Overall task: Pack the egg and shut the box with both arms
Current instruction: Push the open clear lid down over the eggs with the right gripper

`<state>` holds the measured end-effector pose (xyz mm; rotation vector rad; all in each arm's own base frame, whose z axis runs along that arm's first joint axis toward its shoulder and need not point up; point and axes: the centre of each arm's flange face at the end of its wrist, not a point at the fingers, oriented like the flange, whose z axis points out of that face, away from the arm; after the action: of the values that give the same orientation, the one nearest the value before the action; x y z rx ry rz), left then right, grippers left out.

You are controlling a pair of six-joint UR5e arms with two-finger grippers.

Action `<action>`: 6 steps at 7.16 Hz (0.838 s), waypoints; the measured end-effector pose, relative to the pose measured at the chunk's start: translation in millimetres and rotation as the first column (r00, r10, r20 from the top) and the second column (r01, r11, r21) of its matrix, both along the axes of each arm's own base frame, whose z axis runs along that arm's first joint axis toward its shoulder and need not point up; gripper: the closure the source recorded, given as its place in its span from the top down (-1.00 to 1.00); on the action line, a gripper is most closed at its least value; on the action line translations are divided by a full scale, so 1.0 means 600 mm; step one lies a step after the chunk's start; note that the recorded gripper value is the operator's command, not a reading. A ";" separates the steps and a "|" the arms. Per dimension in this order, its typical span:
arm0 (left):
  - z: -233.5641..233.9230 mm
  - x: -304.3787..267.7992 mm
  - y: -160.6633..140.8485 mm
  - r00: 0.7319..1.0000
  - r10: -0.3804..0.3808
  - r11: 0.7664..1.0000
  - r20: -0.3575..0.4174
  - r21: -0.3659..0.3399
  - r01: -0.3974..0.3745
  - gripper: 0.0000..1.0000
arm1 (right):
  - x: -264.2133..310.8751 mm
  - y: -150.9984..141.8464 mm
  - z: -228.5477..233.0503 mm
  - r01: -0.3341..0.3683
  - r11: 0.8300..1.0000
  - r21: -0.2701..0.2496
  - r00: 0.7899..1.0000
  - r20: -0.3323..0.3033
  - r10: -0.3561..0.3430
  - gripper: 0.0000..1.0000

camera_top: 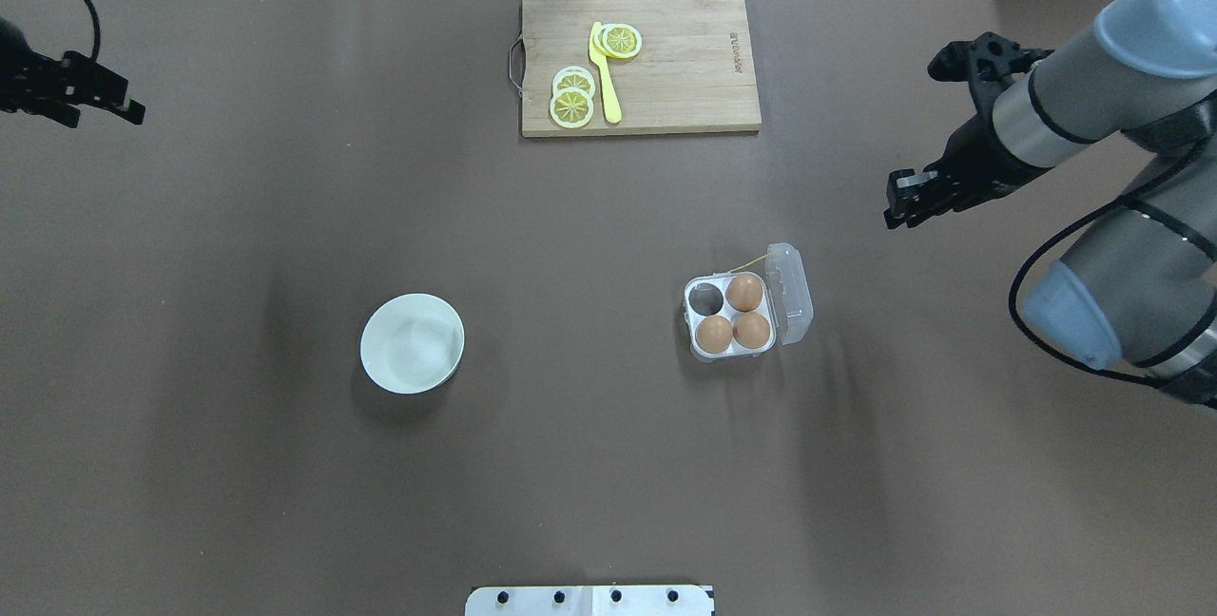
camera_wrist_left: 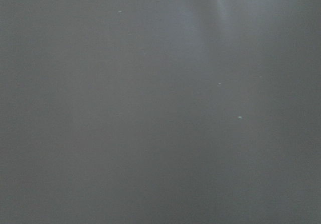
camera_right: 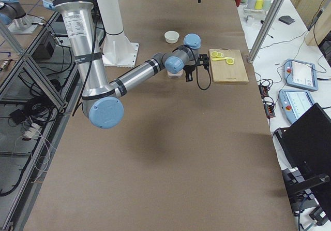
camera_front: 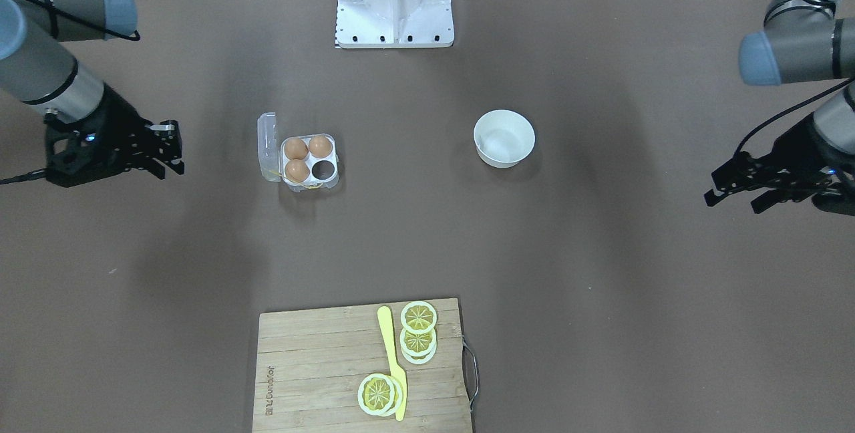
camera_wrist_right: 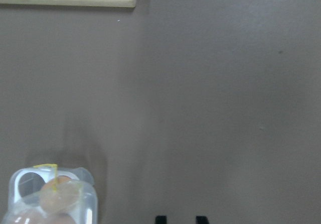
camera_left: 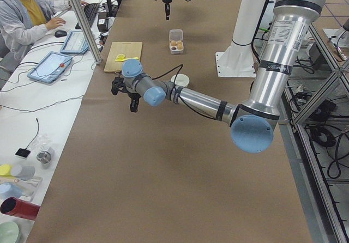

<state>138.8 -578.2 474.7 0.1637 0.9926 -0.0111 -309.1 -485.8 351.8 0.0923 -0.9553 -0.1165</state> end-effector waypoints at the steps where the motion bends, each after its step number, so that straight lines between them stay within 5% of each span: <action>1: 0.036 -0.045 0.012 1.000 -0.015 1.000 0.010 -0.007 0.015 0.95 | -0.060 0.022 -0.038 -0.012 1.000 -0.012 1.000 0.006 0.012 -1.00; 6: 0.073 -0.107 0.032 1.000 -0.018 1.000 -0.011 -0.017 0.018 0.95 | -0.203 0.089 -0.161 -0.053 0.997 -0.061 0.997 0.059 0.057 -1.00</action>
<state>74.8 -559.1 518.7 0.1572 1.0017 -0.0368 -431.2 -432.5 255.4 0.0672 -1.0149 -0.0345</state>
